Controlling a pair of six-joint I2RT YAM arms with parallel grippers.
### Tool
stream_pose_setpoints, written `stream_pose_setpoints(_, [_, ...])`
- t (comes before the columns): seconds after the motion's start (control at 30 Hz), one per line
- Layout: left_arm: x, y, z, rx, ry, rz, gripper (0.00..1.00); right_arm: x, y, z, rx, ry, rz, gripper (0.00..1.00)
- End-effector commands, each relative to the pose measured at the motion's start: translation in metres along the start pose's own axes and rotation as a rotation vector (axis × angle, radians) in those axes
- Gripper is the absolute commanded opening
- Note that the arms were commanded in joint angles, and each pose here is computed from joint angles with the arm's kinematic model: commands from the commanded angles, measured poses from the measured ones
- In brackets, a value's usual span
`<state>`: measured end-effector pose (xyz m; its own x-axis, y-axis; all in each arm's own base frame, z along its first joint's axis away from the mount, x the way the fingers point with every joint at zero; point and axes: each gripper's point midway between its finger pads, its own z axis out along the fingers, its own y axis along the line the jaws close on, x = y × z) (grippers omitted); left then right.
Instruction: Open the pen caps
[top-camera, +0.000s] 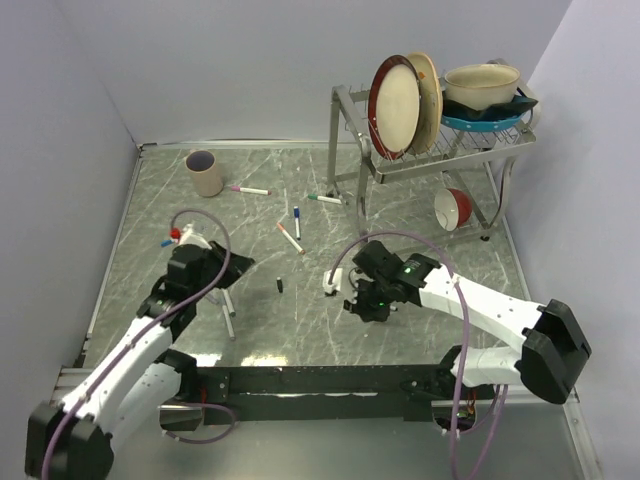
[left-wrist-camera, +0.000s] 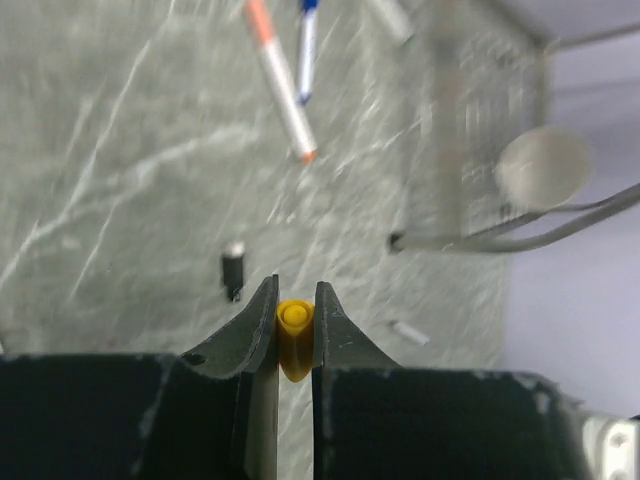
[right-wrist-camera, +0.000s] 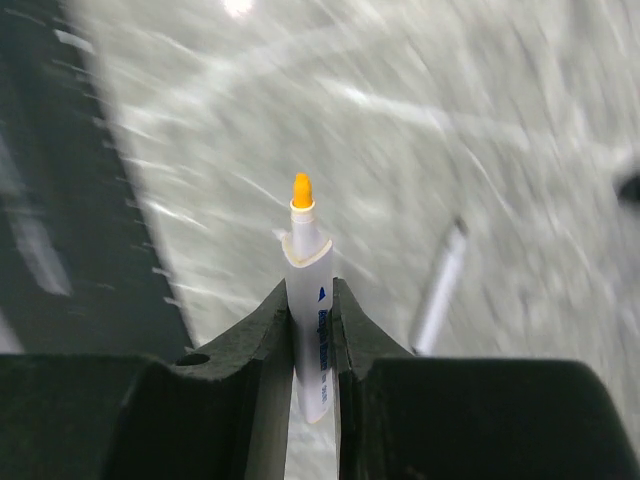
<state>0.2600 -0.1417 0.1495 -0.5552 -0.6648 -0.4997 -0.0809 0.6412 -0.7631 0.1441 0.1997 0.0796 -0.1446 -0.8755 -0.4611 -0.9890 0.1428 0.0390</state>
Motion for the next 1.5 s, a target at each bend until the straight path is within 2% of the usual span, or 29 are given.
stream_pose_setpoints(0.0, [0.036,0.002,0.014,-0.059,0.121,0.063,0.01,0.025,-0.043,-0.002,0.179,0.074,0.064,0.02])
stream_pose_setpoints(0.23, [0.06,0.041,0.033,-0.335,0.162,0.225,0.01,0.045,-0.043,0.025,0.117,0.159,0.123,0.1])
stream_pose_setpoints(0.67, [0.081,0.063,0.055,-0.47,0.207,0.32,0.01,0.059,-0.045,0.042,0.125,0.248,0.161,0.23])
stream_pose_setpoints(0.8, [0.085,0.066,0.058,-0.49,0.213,0.333,0.04,0.06,-0.045,0.044,0.127,0.258,0.159,0.26])
stream_pose_setpoints(0.93, [0.087,0.07,0.059,-0.505,0.217,0.337,0.13,0.062,-0.044,0.044,0.126,0.266,0.16,0.34])
stream_pose_setpoints(1.03, [0.087,0.071,0.06,-0.514,0.219,0.341,0.23,0.063,-0.045,0.045,0.13,0.273,0.164,0.36])
stream_pose_setpoints(1.2, [0.091,0.074,0.061,-0.519,0.233,0.34,0.26,0.063,-0.045,0.045,0.135,0.273,0.164,0.38])
stream_pose_setpoints(1.47, [0.09,0.073,0.058,-0.52,0.226,0.341,0.41,0.062,-0.045,0.043,0.13,0.269,0.158,0.41])
